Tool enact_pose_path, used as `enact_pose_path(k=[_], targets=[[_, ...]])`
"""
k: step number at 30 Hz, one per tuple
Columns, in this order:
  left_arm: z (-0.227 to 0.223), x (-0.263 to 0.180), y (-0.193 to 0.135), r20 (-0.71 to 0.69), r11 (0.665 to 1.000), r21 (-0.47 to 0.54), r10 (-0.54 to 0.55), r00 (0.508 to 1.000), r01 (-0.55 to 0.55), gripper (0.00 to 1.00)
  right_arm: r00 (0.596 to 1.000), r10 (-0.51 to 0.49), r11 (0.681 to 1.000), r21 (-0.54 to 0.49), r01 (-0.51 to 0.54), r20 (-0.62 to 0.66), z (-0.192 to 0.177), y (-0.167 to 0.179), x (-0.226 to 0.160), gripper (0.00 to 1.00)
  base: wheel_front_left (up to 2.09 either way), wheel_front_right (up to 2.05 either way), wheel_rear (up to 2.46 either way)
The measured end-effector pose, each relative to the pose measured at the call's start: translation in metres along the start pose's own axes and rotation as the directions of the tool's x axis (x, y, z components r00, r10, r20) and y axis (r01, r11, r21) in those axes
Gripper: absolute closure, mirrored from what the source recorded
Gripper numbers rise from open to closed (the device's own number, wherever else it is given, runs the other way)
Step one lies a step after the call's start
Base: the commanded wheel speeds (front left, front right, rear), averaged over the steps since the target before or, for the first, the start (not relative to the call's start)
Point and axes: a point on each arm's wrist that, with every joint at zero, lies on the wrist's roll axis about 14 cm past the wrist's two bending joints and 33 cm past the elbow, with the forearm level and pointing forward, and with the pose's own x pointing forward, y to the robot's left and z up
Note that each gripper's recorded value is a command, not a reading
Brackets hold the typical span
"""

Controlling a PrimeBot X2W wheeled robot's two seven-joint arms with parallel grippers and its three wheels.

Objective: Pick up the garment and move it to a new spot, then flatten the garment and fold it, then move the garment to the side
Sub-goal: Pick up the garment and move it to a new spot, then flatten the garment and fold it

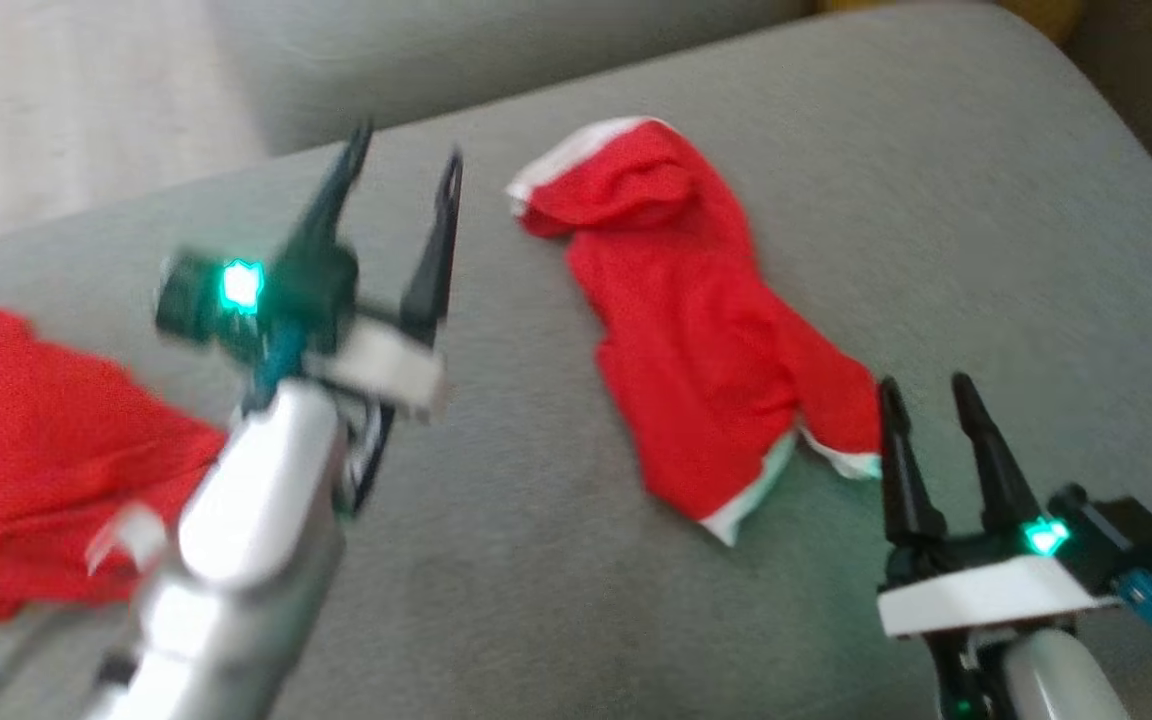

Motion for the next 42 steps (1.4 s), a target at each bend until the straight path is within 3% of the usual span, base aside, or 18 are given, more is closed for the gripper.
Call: enact_pose_path(k=[6,10,15,22,27,33,42], targets=[[-0.03,-0.086,0.023,-0.079,0.98,-0.037,0.19,0.979,-0.193,0.0,0.998,0.054,0.999,-0.005,-0.054,-0.016,-0.006,0.015,0.001,0.0,0.0,0.0,0.0],[-0.05,-0.142,0.033,-0.151,0.936,-0.08,0.329,0.932,-0.343,0.0,0.996,0.089,0.996,-0.016,-0.089,-0.019,-0.008,0.025,0.001,0.0,0.0,0.0,0.0],[-0.061,-0.182,0.03,-0.196,0.894,-0.106,0.411,0.89,-0.436,0.0,0.993,0.118,0.993,-0.026,-0.119,-0.017,-0.007,0.033,0.004,0.0,0.0,0.0,0.0],[-0.054,-0.179,0.026,-0.173,0.896,-0.121,0.405,0.898,-0.427,0.0,0.993,0.12,0.992,-0.04,-0.12,-0.023,-0.009,0.032,0.005,0.0,0.0,0.0,0.0],[-0.054,-0.168,0.023,-0.164,0.911,-0.119,0.375,0.912,-0.396,0.0,0.996,0.048,0.998,-0.046,-0.052,-0.072,-0.023,0.009,0.004,0.0,0.0,0.0,0.0],[-0.064,-0.156,0.02,-0.188,0.918,-0.131,0.349,0.918,-0.375,0.0,0.965,-0.066,0.997,-0.06,0.052,-0.252,-0.078,-0.027,-0.004,0.0,0.0,0.0,0.0],[-0.075,-0.149,0.02,-0.216,0.924,-0.134,0.327,0.92,-0.359,0.0,0.921,-0.07,0.997,-0.019,0.068,-0.384,-0.118,-0.024,0.002,0.0,0.0,0.0,0.0]])
